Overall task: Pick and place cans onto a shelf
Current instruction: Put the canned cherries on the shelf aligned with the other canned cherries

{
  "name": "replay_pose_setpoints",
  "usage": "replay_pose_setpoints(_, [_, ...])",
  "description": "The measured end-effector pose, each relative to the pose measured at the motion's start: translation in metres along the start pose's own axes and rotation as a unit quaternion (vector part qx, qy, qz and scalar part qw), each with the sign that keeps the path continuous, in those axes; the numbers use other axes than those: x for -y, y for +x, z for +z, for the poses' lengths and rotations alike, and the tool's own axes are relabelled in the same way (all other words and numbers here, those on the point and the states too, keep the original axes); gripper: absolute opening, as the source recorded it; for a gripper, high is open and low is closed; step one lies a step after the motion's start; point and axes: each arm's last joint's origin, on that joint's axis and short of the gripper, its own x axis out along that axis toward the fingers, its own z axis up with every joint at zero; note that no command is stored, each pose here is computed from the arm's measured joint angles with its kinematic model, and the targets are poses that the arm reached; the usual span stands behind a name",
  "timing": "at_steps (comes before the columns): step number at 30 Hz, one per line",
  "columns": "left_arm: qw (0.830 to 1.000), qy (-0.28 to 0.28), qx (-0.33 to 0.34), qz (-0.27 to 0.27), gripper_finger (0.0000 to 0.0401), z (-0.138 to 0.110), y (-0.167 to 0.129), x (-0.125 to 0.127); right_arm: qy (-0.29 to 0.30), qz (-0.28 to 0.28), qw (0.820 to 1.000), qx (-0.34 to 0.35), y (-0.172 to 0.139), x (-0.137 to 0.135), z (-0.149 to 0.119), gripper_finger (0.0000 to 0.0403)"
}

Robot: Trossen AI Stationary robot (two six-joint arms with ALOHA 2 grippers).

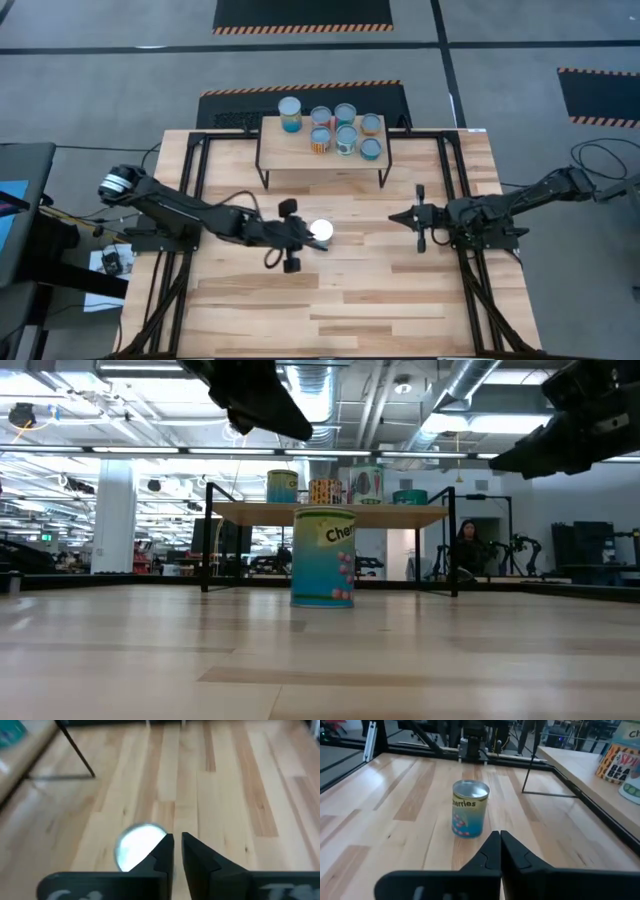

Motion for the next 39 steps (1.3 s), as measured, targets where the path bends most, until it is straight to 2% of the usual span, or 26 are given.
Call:
replay_pose_setpoints(5, [0.998,0.008,-0.055,0.002,0.0055,0.009,0.021,0.016,0.002,0.000,1.000,-0.003,0.000,0.000,-0.001,0.0015])
replay_pose_setpoints(11, [0.996,0.042,-0.081,0.013,0.0078,0.014,0.045,0.032,0.010,0.000,1.000,-0.008,0.000,0.000,-0.002,0.0011])
replay_pose_setpoints(19, [0.990,0.058,-0.111,0.070,0.0083,0.010,0.058,0.026,0.027,0.000,0.999,-0.023,0.000,0.000,-0.005,0.0014])
replay_pose_setpoints(39, [0.985,0.060,-0.127,0.096,0.0083,0.001,0.074,0.024,0.030,0.000,0.999,-0.023,0.000,0.000,-0.005,0.0013])
